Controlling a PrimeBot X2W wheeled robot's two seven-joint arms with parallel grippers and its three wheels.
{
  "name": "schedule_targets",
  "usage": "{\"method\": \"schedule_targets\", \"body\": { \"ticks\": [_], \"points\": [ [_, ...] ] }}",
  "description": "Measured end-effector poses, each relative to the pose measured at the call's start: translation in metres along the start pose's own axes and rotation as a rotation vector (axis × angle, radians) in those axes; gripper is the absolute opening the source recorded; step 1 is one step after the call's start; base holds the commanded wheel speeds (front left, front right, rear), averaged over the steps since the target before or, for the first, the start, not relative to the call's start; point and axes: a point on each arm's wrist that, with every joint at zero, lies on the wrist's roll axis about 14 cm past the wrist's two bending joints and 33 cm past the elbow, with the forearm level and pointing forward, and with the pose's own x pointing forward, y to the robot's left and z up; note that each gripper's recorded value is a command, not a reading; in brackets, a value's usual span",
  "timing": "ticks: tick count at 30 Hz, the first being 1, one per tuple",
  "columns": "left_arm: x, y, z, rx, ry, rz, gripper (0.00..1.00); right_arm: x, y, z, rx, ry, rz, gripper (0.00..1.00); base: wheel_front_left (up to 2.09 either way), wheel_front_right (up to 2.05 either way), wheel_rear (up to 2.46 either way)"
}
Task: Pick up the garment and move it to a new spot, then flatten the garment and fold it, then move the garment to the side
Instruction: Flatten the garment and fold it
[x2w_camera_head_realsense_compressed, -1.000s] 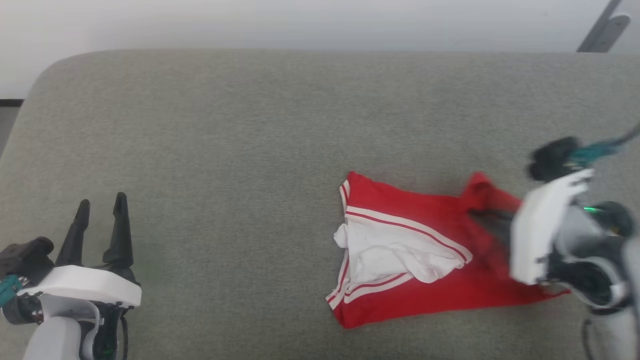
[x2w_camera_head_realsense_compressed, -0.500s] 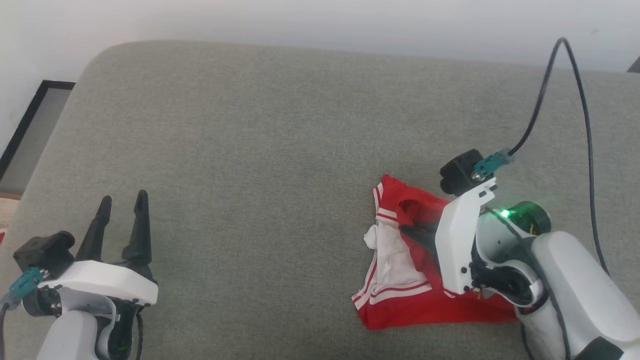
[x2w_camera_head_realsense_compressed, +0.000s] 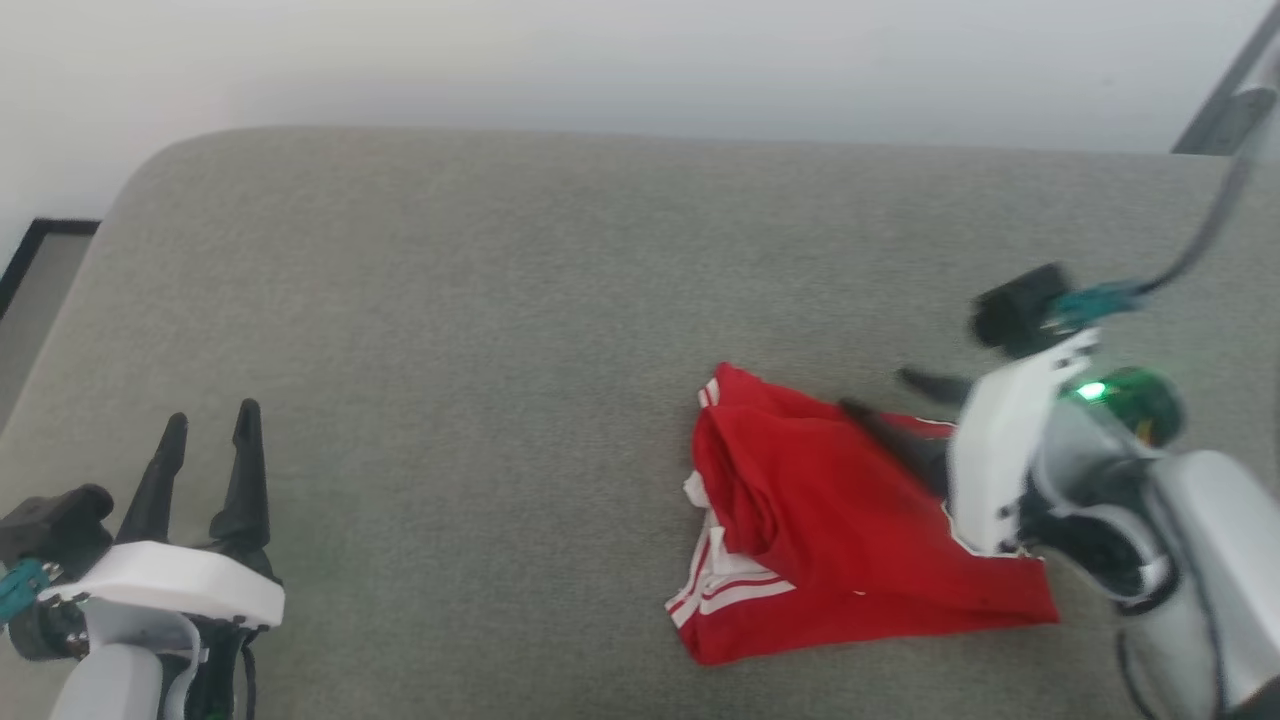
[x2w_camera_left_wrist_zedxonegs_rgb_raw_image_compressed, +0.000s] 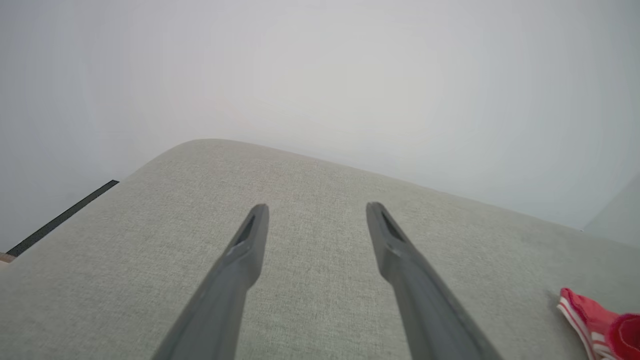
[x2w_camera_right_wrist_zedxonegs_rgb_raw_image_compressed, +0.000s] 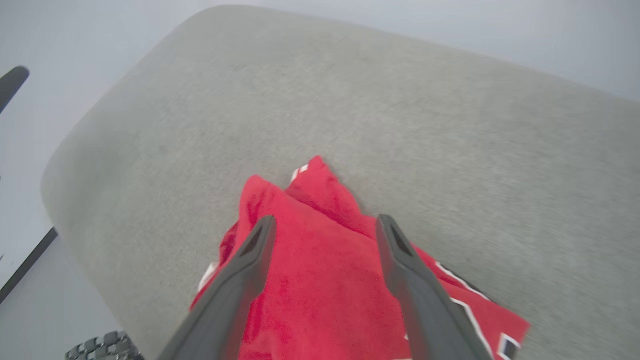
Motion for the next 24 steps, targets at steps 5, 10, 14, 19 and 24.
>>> {"method": "schedule_targets", "body": {
  "ticks": [5, 10, 14, 19, 24],
  "points": [
    [0.003, -0.008, 0.0, 0.003, 0.0, -0.028, 1.0, -0.039, -0.043, 0.017, 0.011, -0.148, -0.147, 1.0, 0.0, 0.0, 0.0],
    [0.007, -0.019, 0.001, 0.018, -0.003, -0.067, 1.0, -0.083, -0.079, 0.021, 0.03, -0.279, -0.287, 1.0, 0.0, 0.0, 0.0],
    [0.007, -0.027, 0.001, 0.028, -0.001, -0.094, 1.0, -0.114, -0.103, 0.011, 0.046, -0.357, -0.394, 1.0, 0.0, 0.0, 0.0],
    [0.005, -0.034, 0.001, 0.037, 0.001, -0.122, 1.0, -0.142, -0.121, -0.006, 0.069, -0.428, -0.486, 1.0, 0.0, 0.0, 0.0],
    [0.0, -0.036, 0.004, 0.043, -0.003, -0.133, 1.0, -0.153, -0.124, -0.022, 0.106, -0.476, -0.513, 1.0, 0.0, 0.0, 0.0]
  ]
}}
